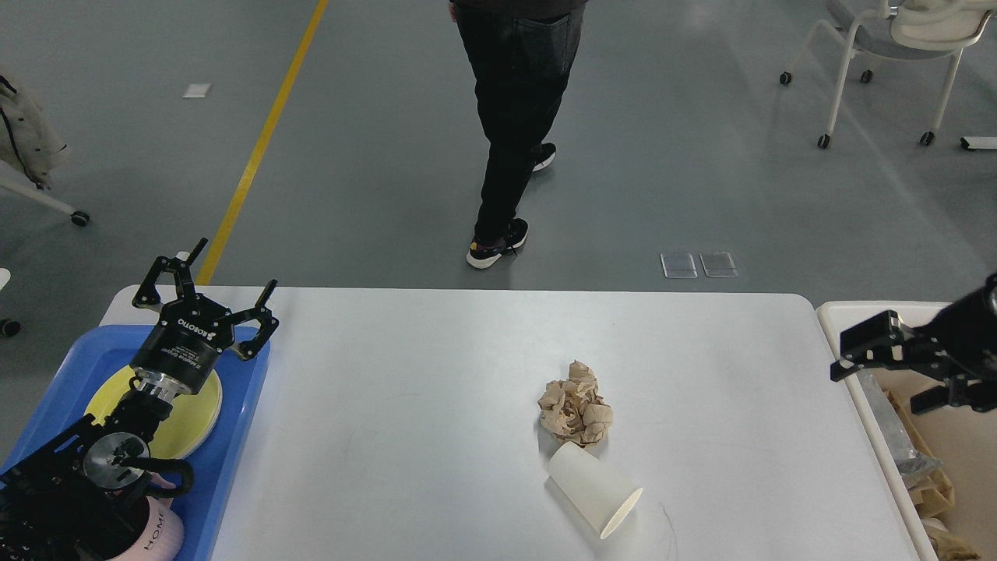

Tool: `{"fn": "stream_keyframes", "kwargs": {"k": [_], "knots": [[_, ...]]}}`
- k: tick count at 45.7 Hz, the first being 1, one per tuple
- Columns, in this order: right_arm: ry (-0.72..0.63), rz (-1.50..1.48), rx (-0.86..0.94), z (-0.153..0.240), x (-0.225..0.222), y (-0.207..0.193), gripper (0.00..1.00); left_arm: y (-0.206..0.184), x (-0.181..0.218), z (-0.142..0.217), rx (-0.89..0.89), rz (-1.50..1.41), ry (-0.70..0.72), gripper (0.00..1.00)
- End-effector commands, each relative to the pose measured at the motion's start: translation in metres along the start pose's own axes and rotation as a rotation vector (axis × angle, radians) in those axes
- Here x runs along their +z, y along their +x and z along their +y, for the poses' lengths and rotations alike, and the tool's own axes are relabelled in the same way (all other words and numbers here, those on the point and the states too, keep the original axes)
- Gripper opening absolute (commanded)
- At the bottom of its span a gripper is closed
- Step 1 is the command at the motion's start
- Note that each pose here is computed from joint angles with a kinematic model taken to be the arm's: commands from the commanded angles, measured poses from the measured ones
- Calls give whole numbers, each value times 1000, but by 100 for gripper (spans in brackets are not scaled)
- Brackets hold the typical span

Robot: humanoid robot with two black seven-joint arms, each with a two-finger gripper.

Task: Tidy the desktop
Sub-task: 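Reach the right gripper to the tall white paper cup and grasp it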

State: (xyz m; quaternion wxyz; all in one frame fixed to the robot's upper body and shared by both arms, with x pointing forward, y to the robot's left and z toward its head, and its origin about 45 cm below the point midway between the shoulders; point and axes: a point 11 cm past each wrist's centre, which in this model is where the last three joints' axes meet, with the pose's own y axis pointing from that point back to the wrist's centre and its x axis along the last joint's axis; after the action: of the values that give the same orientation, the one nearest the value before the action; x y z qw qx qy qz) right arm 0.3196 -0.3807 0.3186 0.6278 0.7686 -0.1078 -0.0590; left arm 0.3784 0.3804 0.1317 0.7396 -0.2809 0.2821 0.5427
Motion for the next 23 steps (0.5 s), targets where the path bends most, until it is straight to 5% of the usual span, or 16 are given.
{"fn": "stream_keyframes", "kwargs": {"k": [1,7,23], "knots": [[127,267,144,117,-114,-2,100,0,0,0,0,0,0,100],[154,232,105,72,-129,1,100,0,0,0,0,0,0,100],[127,89,19,-163,-134,-39,100,0,0,0,0,0,0,100]]}}
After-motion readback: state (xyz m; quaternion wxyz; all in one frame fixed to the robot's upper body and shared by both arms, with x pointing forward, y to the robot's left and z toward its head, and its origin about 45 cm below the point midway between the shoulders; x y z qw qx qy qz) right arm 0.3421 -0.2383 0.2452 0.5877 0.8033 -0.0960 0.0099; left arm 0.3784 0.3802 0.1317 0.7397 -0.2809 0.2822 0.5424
